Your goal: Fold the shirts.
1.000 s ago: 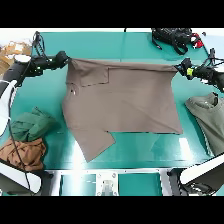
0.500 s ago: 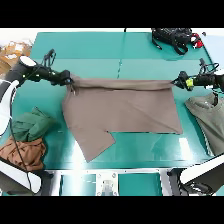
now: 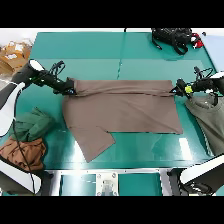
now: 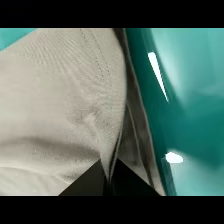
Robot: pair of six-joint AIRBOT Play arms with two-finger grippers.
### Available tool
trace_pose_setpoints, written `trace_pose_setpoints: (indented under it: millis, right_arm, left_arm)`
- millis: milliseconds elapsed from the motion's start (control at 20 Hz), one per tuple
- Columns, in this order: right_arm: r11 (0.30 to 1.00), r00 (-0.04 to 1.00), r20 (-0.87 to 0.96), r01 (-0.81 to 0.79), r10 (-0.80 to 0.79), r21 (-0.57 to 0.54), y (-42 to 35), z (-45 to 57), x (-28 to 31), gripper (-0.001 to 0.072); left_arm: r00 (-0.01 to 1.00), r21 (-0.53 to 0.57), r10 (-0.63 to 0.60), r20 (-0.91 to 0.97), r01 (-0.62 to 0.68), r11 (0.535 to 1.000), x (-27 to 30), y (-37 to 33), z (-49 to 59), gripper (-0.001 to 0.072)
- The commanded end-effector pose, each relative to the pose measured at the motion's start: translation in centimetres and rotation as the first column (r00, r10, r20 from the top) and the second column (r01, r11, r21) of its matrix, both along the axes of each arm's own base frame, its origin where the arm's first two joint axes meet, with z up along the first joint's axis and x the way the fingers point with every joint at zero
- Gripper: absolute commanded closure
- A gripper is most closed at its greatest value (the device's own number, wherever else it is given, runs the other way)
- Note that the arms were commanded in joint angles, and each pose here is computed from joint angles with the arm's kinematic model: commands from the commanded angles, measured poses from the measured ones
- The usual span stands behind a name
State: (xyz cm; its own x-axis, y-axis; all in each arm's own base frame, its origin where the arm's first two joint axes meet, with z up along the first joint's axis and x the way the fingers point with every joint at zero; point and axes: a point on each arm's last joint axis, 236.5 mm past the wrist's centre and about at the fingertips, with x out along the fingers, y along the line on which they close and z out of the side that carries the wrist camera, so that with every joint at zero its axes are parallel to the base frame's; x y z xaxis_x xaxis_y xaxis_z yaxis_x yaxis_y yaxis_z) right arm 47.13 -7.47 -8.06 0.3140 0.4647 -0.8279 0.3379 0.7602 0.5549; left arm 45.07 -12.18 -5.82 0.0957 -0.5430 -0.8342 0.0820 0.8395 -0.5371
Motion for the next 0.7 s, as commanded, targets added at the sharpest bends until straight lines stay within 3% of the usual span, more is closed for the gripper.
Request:
trace_pose_setpoints:
  millis: [0, 300, 650]
  right_arm:
    - [1.000, 1.000, -0.022, -0.006, 0.006, -0.010, -0.2, 0.7, -0.4, 0.0696]
    - [0.999, 0.997, -0.073, -0.034, 0.033, -0.004, 0.0, 0.4, -1.8, 0.0696]
    - [0.994, 0.986, -0.159, -0.060, 0.046, -0.090, -1.4, -2.0, -4.0, 0.0696]
  left_arm:
    - [0.997, -0.003, -0.020, -0.081, 0.020, 1.000, -1.9, -0.1, -0.1, 0.0687]
    - [0.996, 0.051, -0.022, -0.092, 0.027, 0.998, -1.7, 1.0, 1.0, 0.0688]
    - [0.995, 0.107, -0.017, -0.103, 0.028, 0.994, -1.6, 2.1, 0.8, 0.0687]
